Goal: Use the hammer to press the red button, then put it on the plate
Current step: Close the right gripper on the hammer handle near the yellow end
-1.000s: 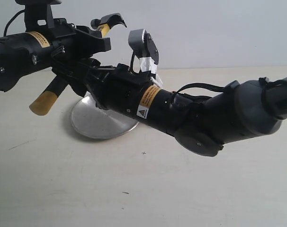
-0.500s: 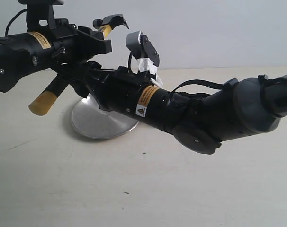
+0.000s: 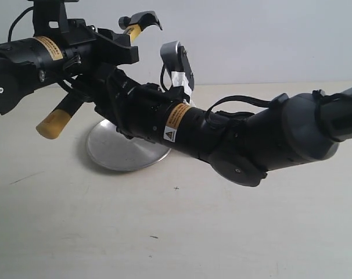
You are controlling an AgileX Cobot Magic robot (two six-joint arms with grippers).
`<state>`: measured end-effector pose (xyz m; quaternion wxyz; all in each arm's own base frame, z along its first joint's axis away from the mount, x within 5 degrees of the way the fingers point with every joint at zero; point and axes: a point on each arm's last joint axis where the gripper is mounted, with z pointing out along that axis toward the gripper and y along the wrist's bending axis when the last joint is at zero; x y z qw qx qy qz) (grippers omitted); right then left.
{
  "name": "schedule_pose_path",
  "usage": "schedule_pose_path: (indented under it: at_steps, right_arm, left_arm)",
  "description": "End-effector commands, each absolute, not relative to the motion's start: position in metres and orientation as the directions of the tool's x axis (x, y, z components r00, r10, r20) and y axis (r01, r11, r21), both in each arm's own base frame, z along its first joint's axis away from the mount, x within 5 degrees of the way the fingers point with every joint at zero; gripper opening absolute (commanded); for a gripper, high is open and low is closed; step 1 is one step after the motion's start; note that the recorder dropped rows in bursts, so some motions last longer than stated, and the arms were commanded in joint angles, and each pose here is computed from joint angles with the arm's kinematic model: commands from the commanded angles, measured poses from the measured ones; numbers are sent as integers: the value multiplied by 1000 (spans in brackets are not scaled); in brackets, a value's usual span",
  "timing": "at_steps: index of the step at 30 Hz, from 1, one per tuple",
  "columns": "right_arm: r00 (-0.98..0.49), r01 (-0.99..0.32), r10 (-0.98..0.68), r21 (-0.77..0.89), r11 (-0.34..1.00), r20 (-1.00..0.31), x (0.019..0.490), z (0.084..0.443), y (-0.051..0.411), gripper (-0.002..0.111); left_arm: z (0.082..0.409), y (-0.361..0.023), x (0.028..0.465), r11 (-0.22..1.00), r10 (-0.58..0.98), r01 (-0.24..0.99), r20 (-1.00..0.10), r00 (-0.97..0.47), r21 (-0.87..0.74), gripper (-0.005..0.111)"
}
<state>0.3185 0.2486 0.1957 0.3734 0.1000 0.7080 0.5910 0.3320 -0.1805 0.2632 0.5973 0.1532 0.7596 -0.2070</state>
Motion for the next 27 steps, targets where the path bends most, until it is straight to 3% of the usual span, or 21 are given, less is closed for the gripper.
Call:
schedule_pose_path:
  at_steps: [1,14,27]
  right_arm:
    - [-695,-324,600,918,230,-396,325,195,254,61]
    - [-675,-421,578,883,210,-459,340,191,268,61]
    - [-664,-432,602,885,176,-444,340,195,267,56]
  left_arm:
    - [280,-182,330,852,-82,501,-983,-164,-155,0]
    - [280,-183,329,842,-37,529,-989,-140,-106,0]
    - [280,-185,327,830,7,555,-993,-120,-61,0]
